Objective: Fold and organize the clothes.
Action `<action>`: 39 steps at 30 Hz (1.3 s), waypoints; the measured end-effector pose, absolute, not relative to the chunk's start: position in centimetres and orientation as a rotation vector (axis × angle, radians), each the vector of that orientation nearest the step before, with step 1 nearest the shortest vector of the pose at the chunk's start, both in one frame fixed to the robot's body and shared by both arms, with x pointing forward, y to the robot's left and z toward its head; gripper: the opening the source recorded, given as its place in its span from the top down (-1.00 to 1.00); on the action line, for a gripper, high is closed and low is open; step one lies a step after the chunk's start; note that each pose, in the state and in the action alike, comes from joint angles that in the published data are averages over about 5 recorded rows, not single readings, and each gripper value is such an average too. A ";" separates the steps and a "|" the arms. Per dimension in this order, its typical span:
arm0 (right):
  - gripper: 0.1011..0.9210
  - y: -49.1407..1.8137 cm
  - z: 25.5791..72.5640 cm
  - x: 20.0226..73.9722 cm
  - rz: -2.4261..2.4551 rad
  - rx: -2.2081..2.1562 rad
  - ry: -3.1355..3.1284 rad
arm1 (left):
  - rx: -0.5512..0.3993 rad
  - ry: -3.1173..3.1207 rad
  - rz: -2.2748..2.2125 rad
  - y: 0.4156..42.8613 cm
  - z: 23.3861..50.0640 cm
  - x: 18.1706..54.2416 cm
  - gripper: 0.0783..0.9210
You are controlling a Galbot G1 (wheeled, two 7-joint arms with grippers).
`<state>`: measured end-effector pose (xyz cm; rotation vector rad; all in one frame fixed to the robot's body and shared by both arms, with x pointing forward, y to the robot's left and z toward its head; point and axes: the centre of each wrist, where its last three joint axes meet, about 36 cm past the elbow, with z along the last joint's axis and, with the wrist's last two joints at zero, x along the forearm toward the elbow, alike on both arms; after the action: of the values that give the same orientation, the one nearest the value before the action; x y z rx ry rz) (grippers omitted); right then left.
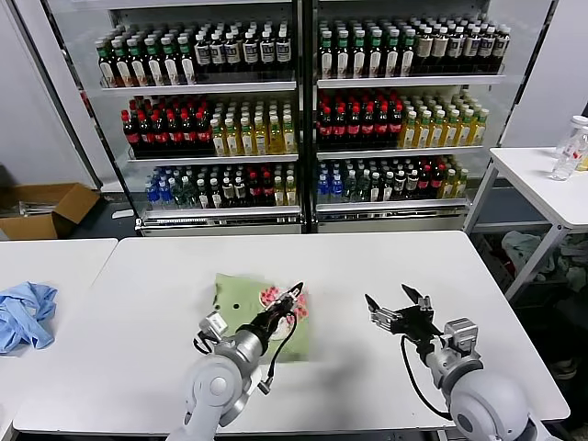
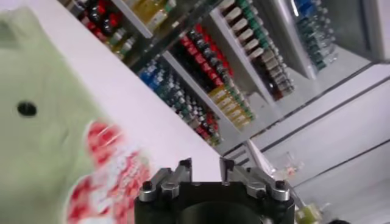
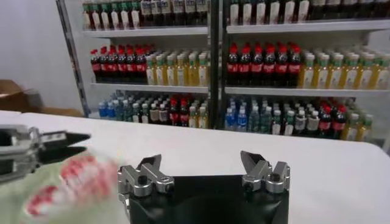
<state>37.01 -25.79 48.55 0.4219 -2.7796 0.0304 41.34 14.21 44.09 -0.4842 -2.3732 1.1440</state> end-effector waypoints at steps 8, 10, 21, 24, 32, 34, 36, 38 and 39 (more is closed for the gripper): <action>-0.76 -22.1 46.2 39.8 -0.045 0.484 -2.705 | -0.365 -2.497 1.053 16.5 43.7 40.6 -0.24; -0.76 -20.7 45.4 40.8 -0.064 0.506 -2.677 | -0.290 -2.547 0.992 18.0 43.3 40.4 -0.38; -0.73 -12.9 40.8 44.8 -0.032 0.574 -2.531 | 0.013 -2.687 0.736 24.9 41.9 37.7 -0.76; -0.58 -11.9 40.1 45.0 -0.001 0.584 -2.514 | 0.050 -2.692 0.702 25.7 41.6 37.2 -0.77; -0.01 -11.0 39.4 45.3 0.034 0.599 -2.496 | 0.121 -2.700 0.642 27.4 41.3 36.3 -0.77; 0.11 -11.1 39.3 45.3 0.035 0.602 -2.492 | 0.128 -2.701 0.635 27.6 41.2 36.1 -0.77; 0.26 -11.3 39.2 45.3 0.035 0.604 -2.490 | 0.132 -2.700 0.631 27.7 41.2 35.9 -0.77; 0.39 -11.8 39.1 45.2 0.035 0.602 -2.491 | 0.134 -2.701 0.630 27.7 41.3 35.8 -0.77; 0.45 -12.1 39.1 45.2 0.035 0.599 -2.494 | 0.134 -2.701 0.629 27.7 41.3 35.7 -0.77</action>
<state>45.17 -12.15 39.05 0.5989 -2.4940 0.0354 35.72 27.75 41.27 0.1344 -2.7009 0.6291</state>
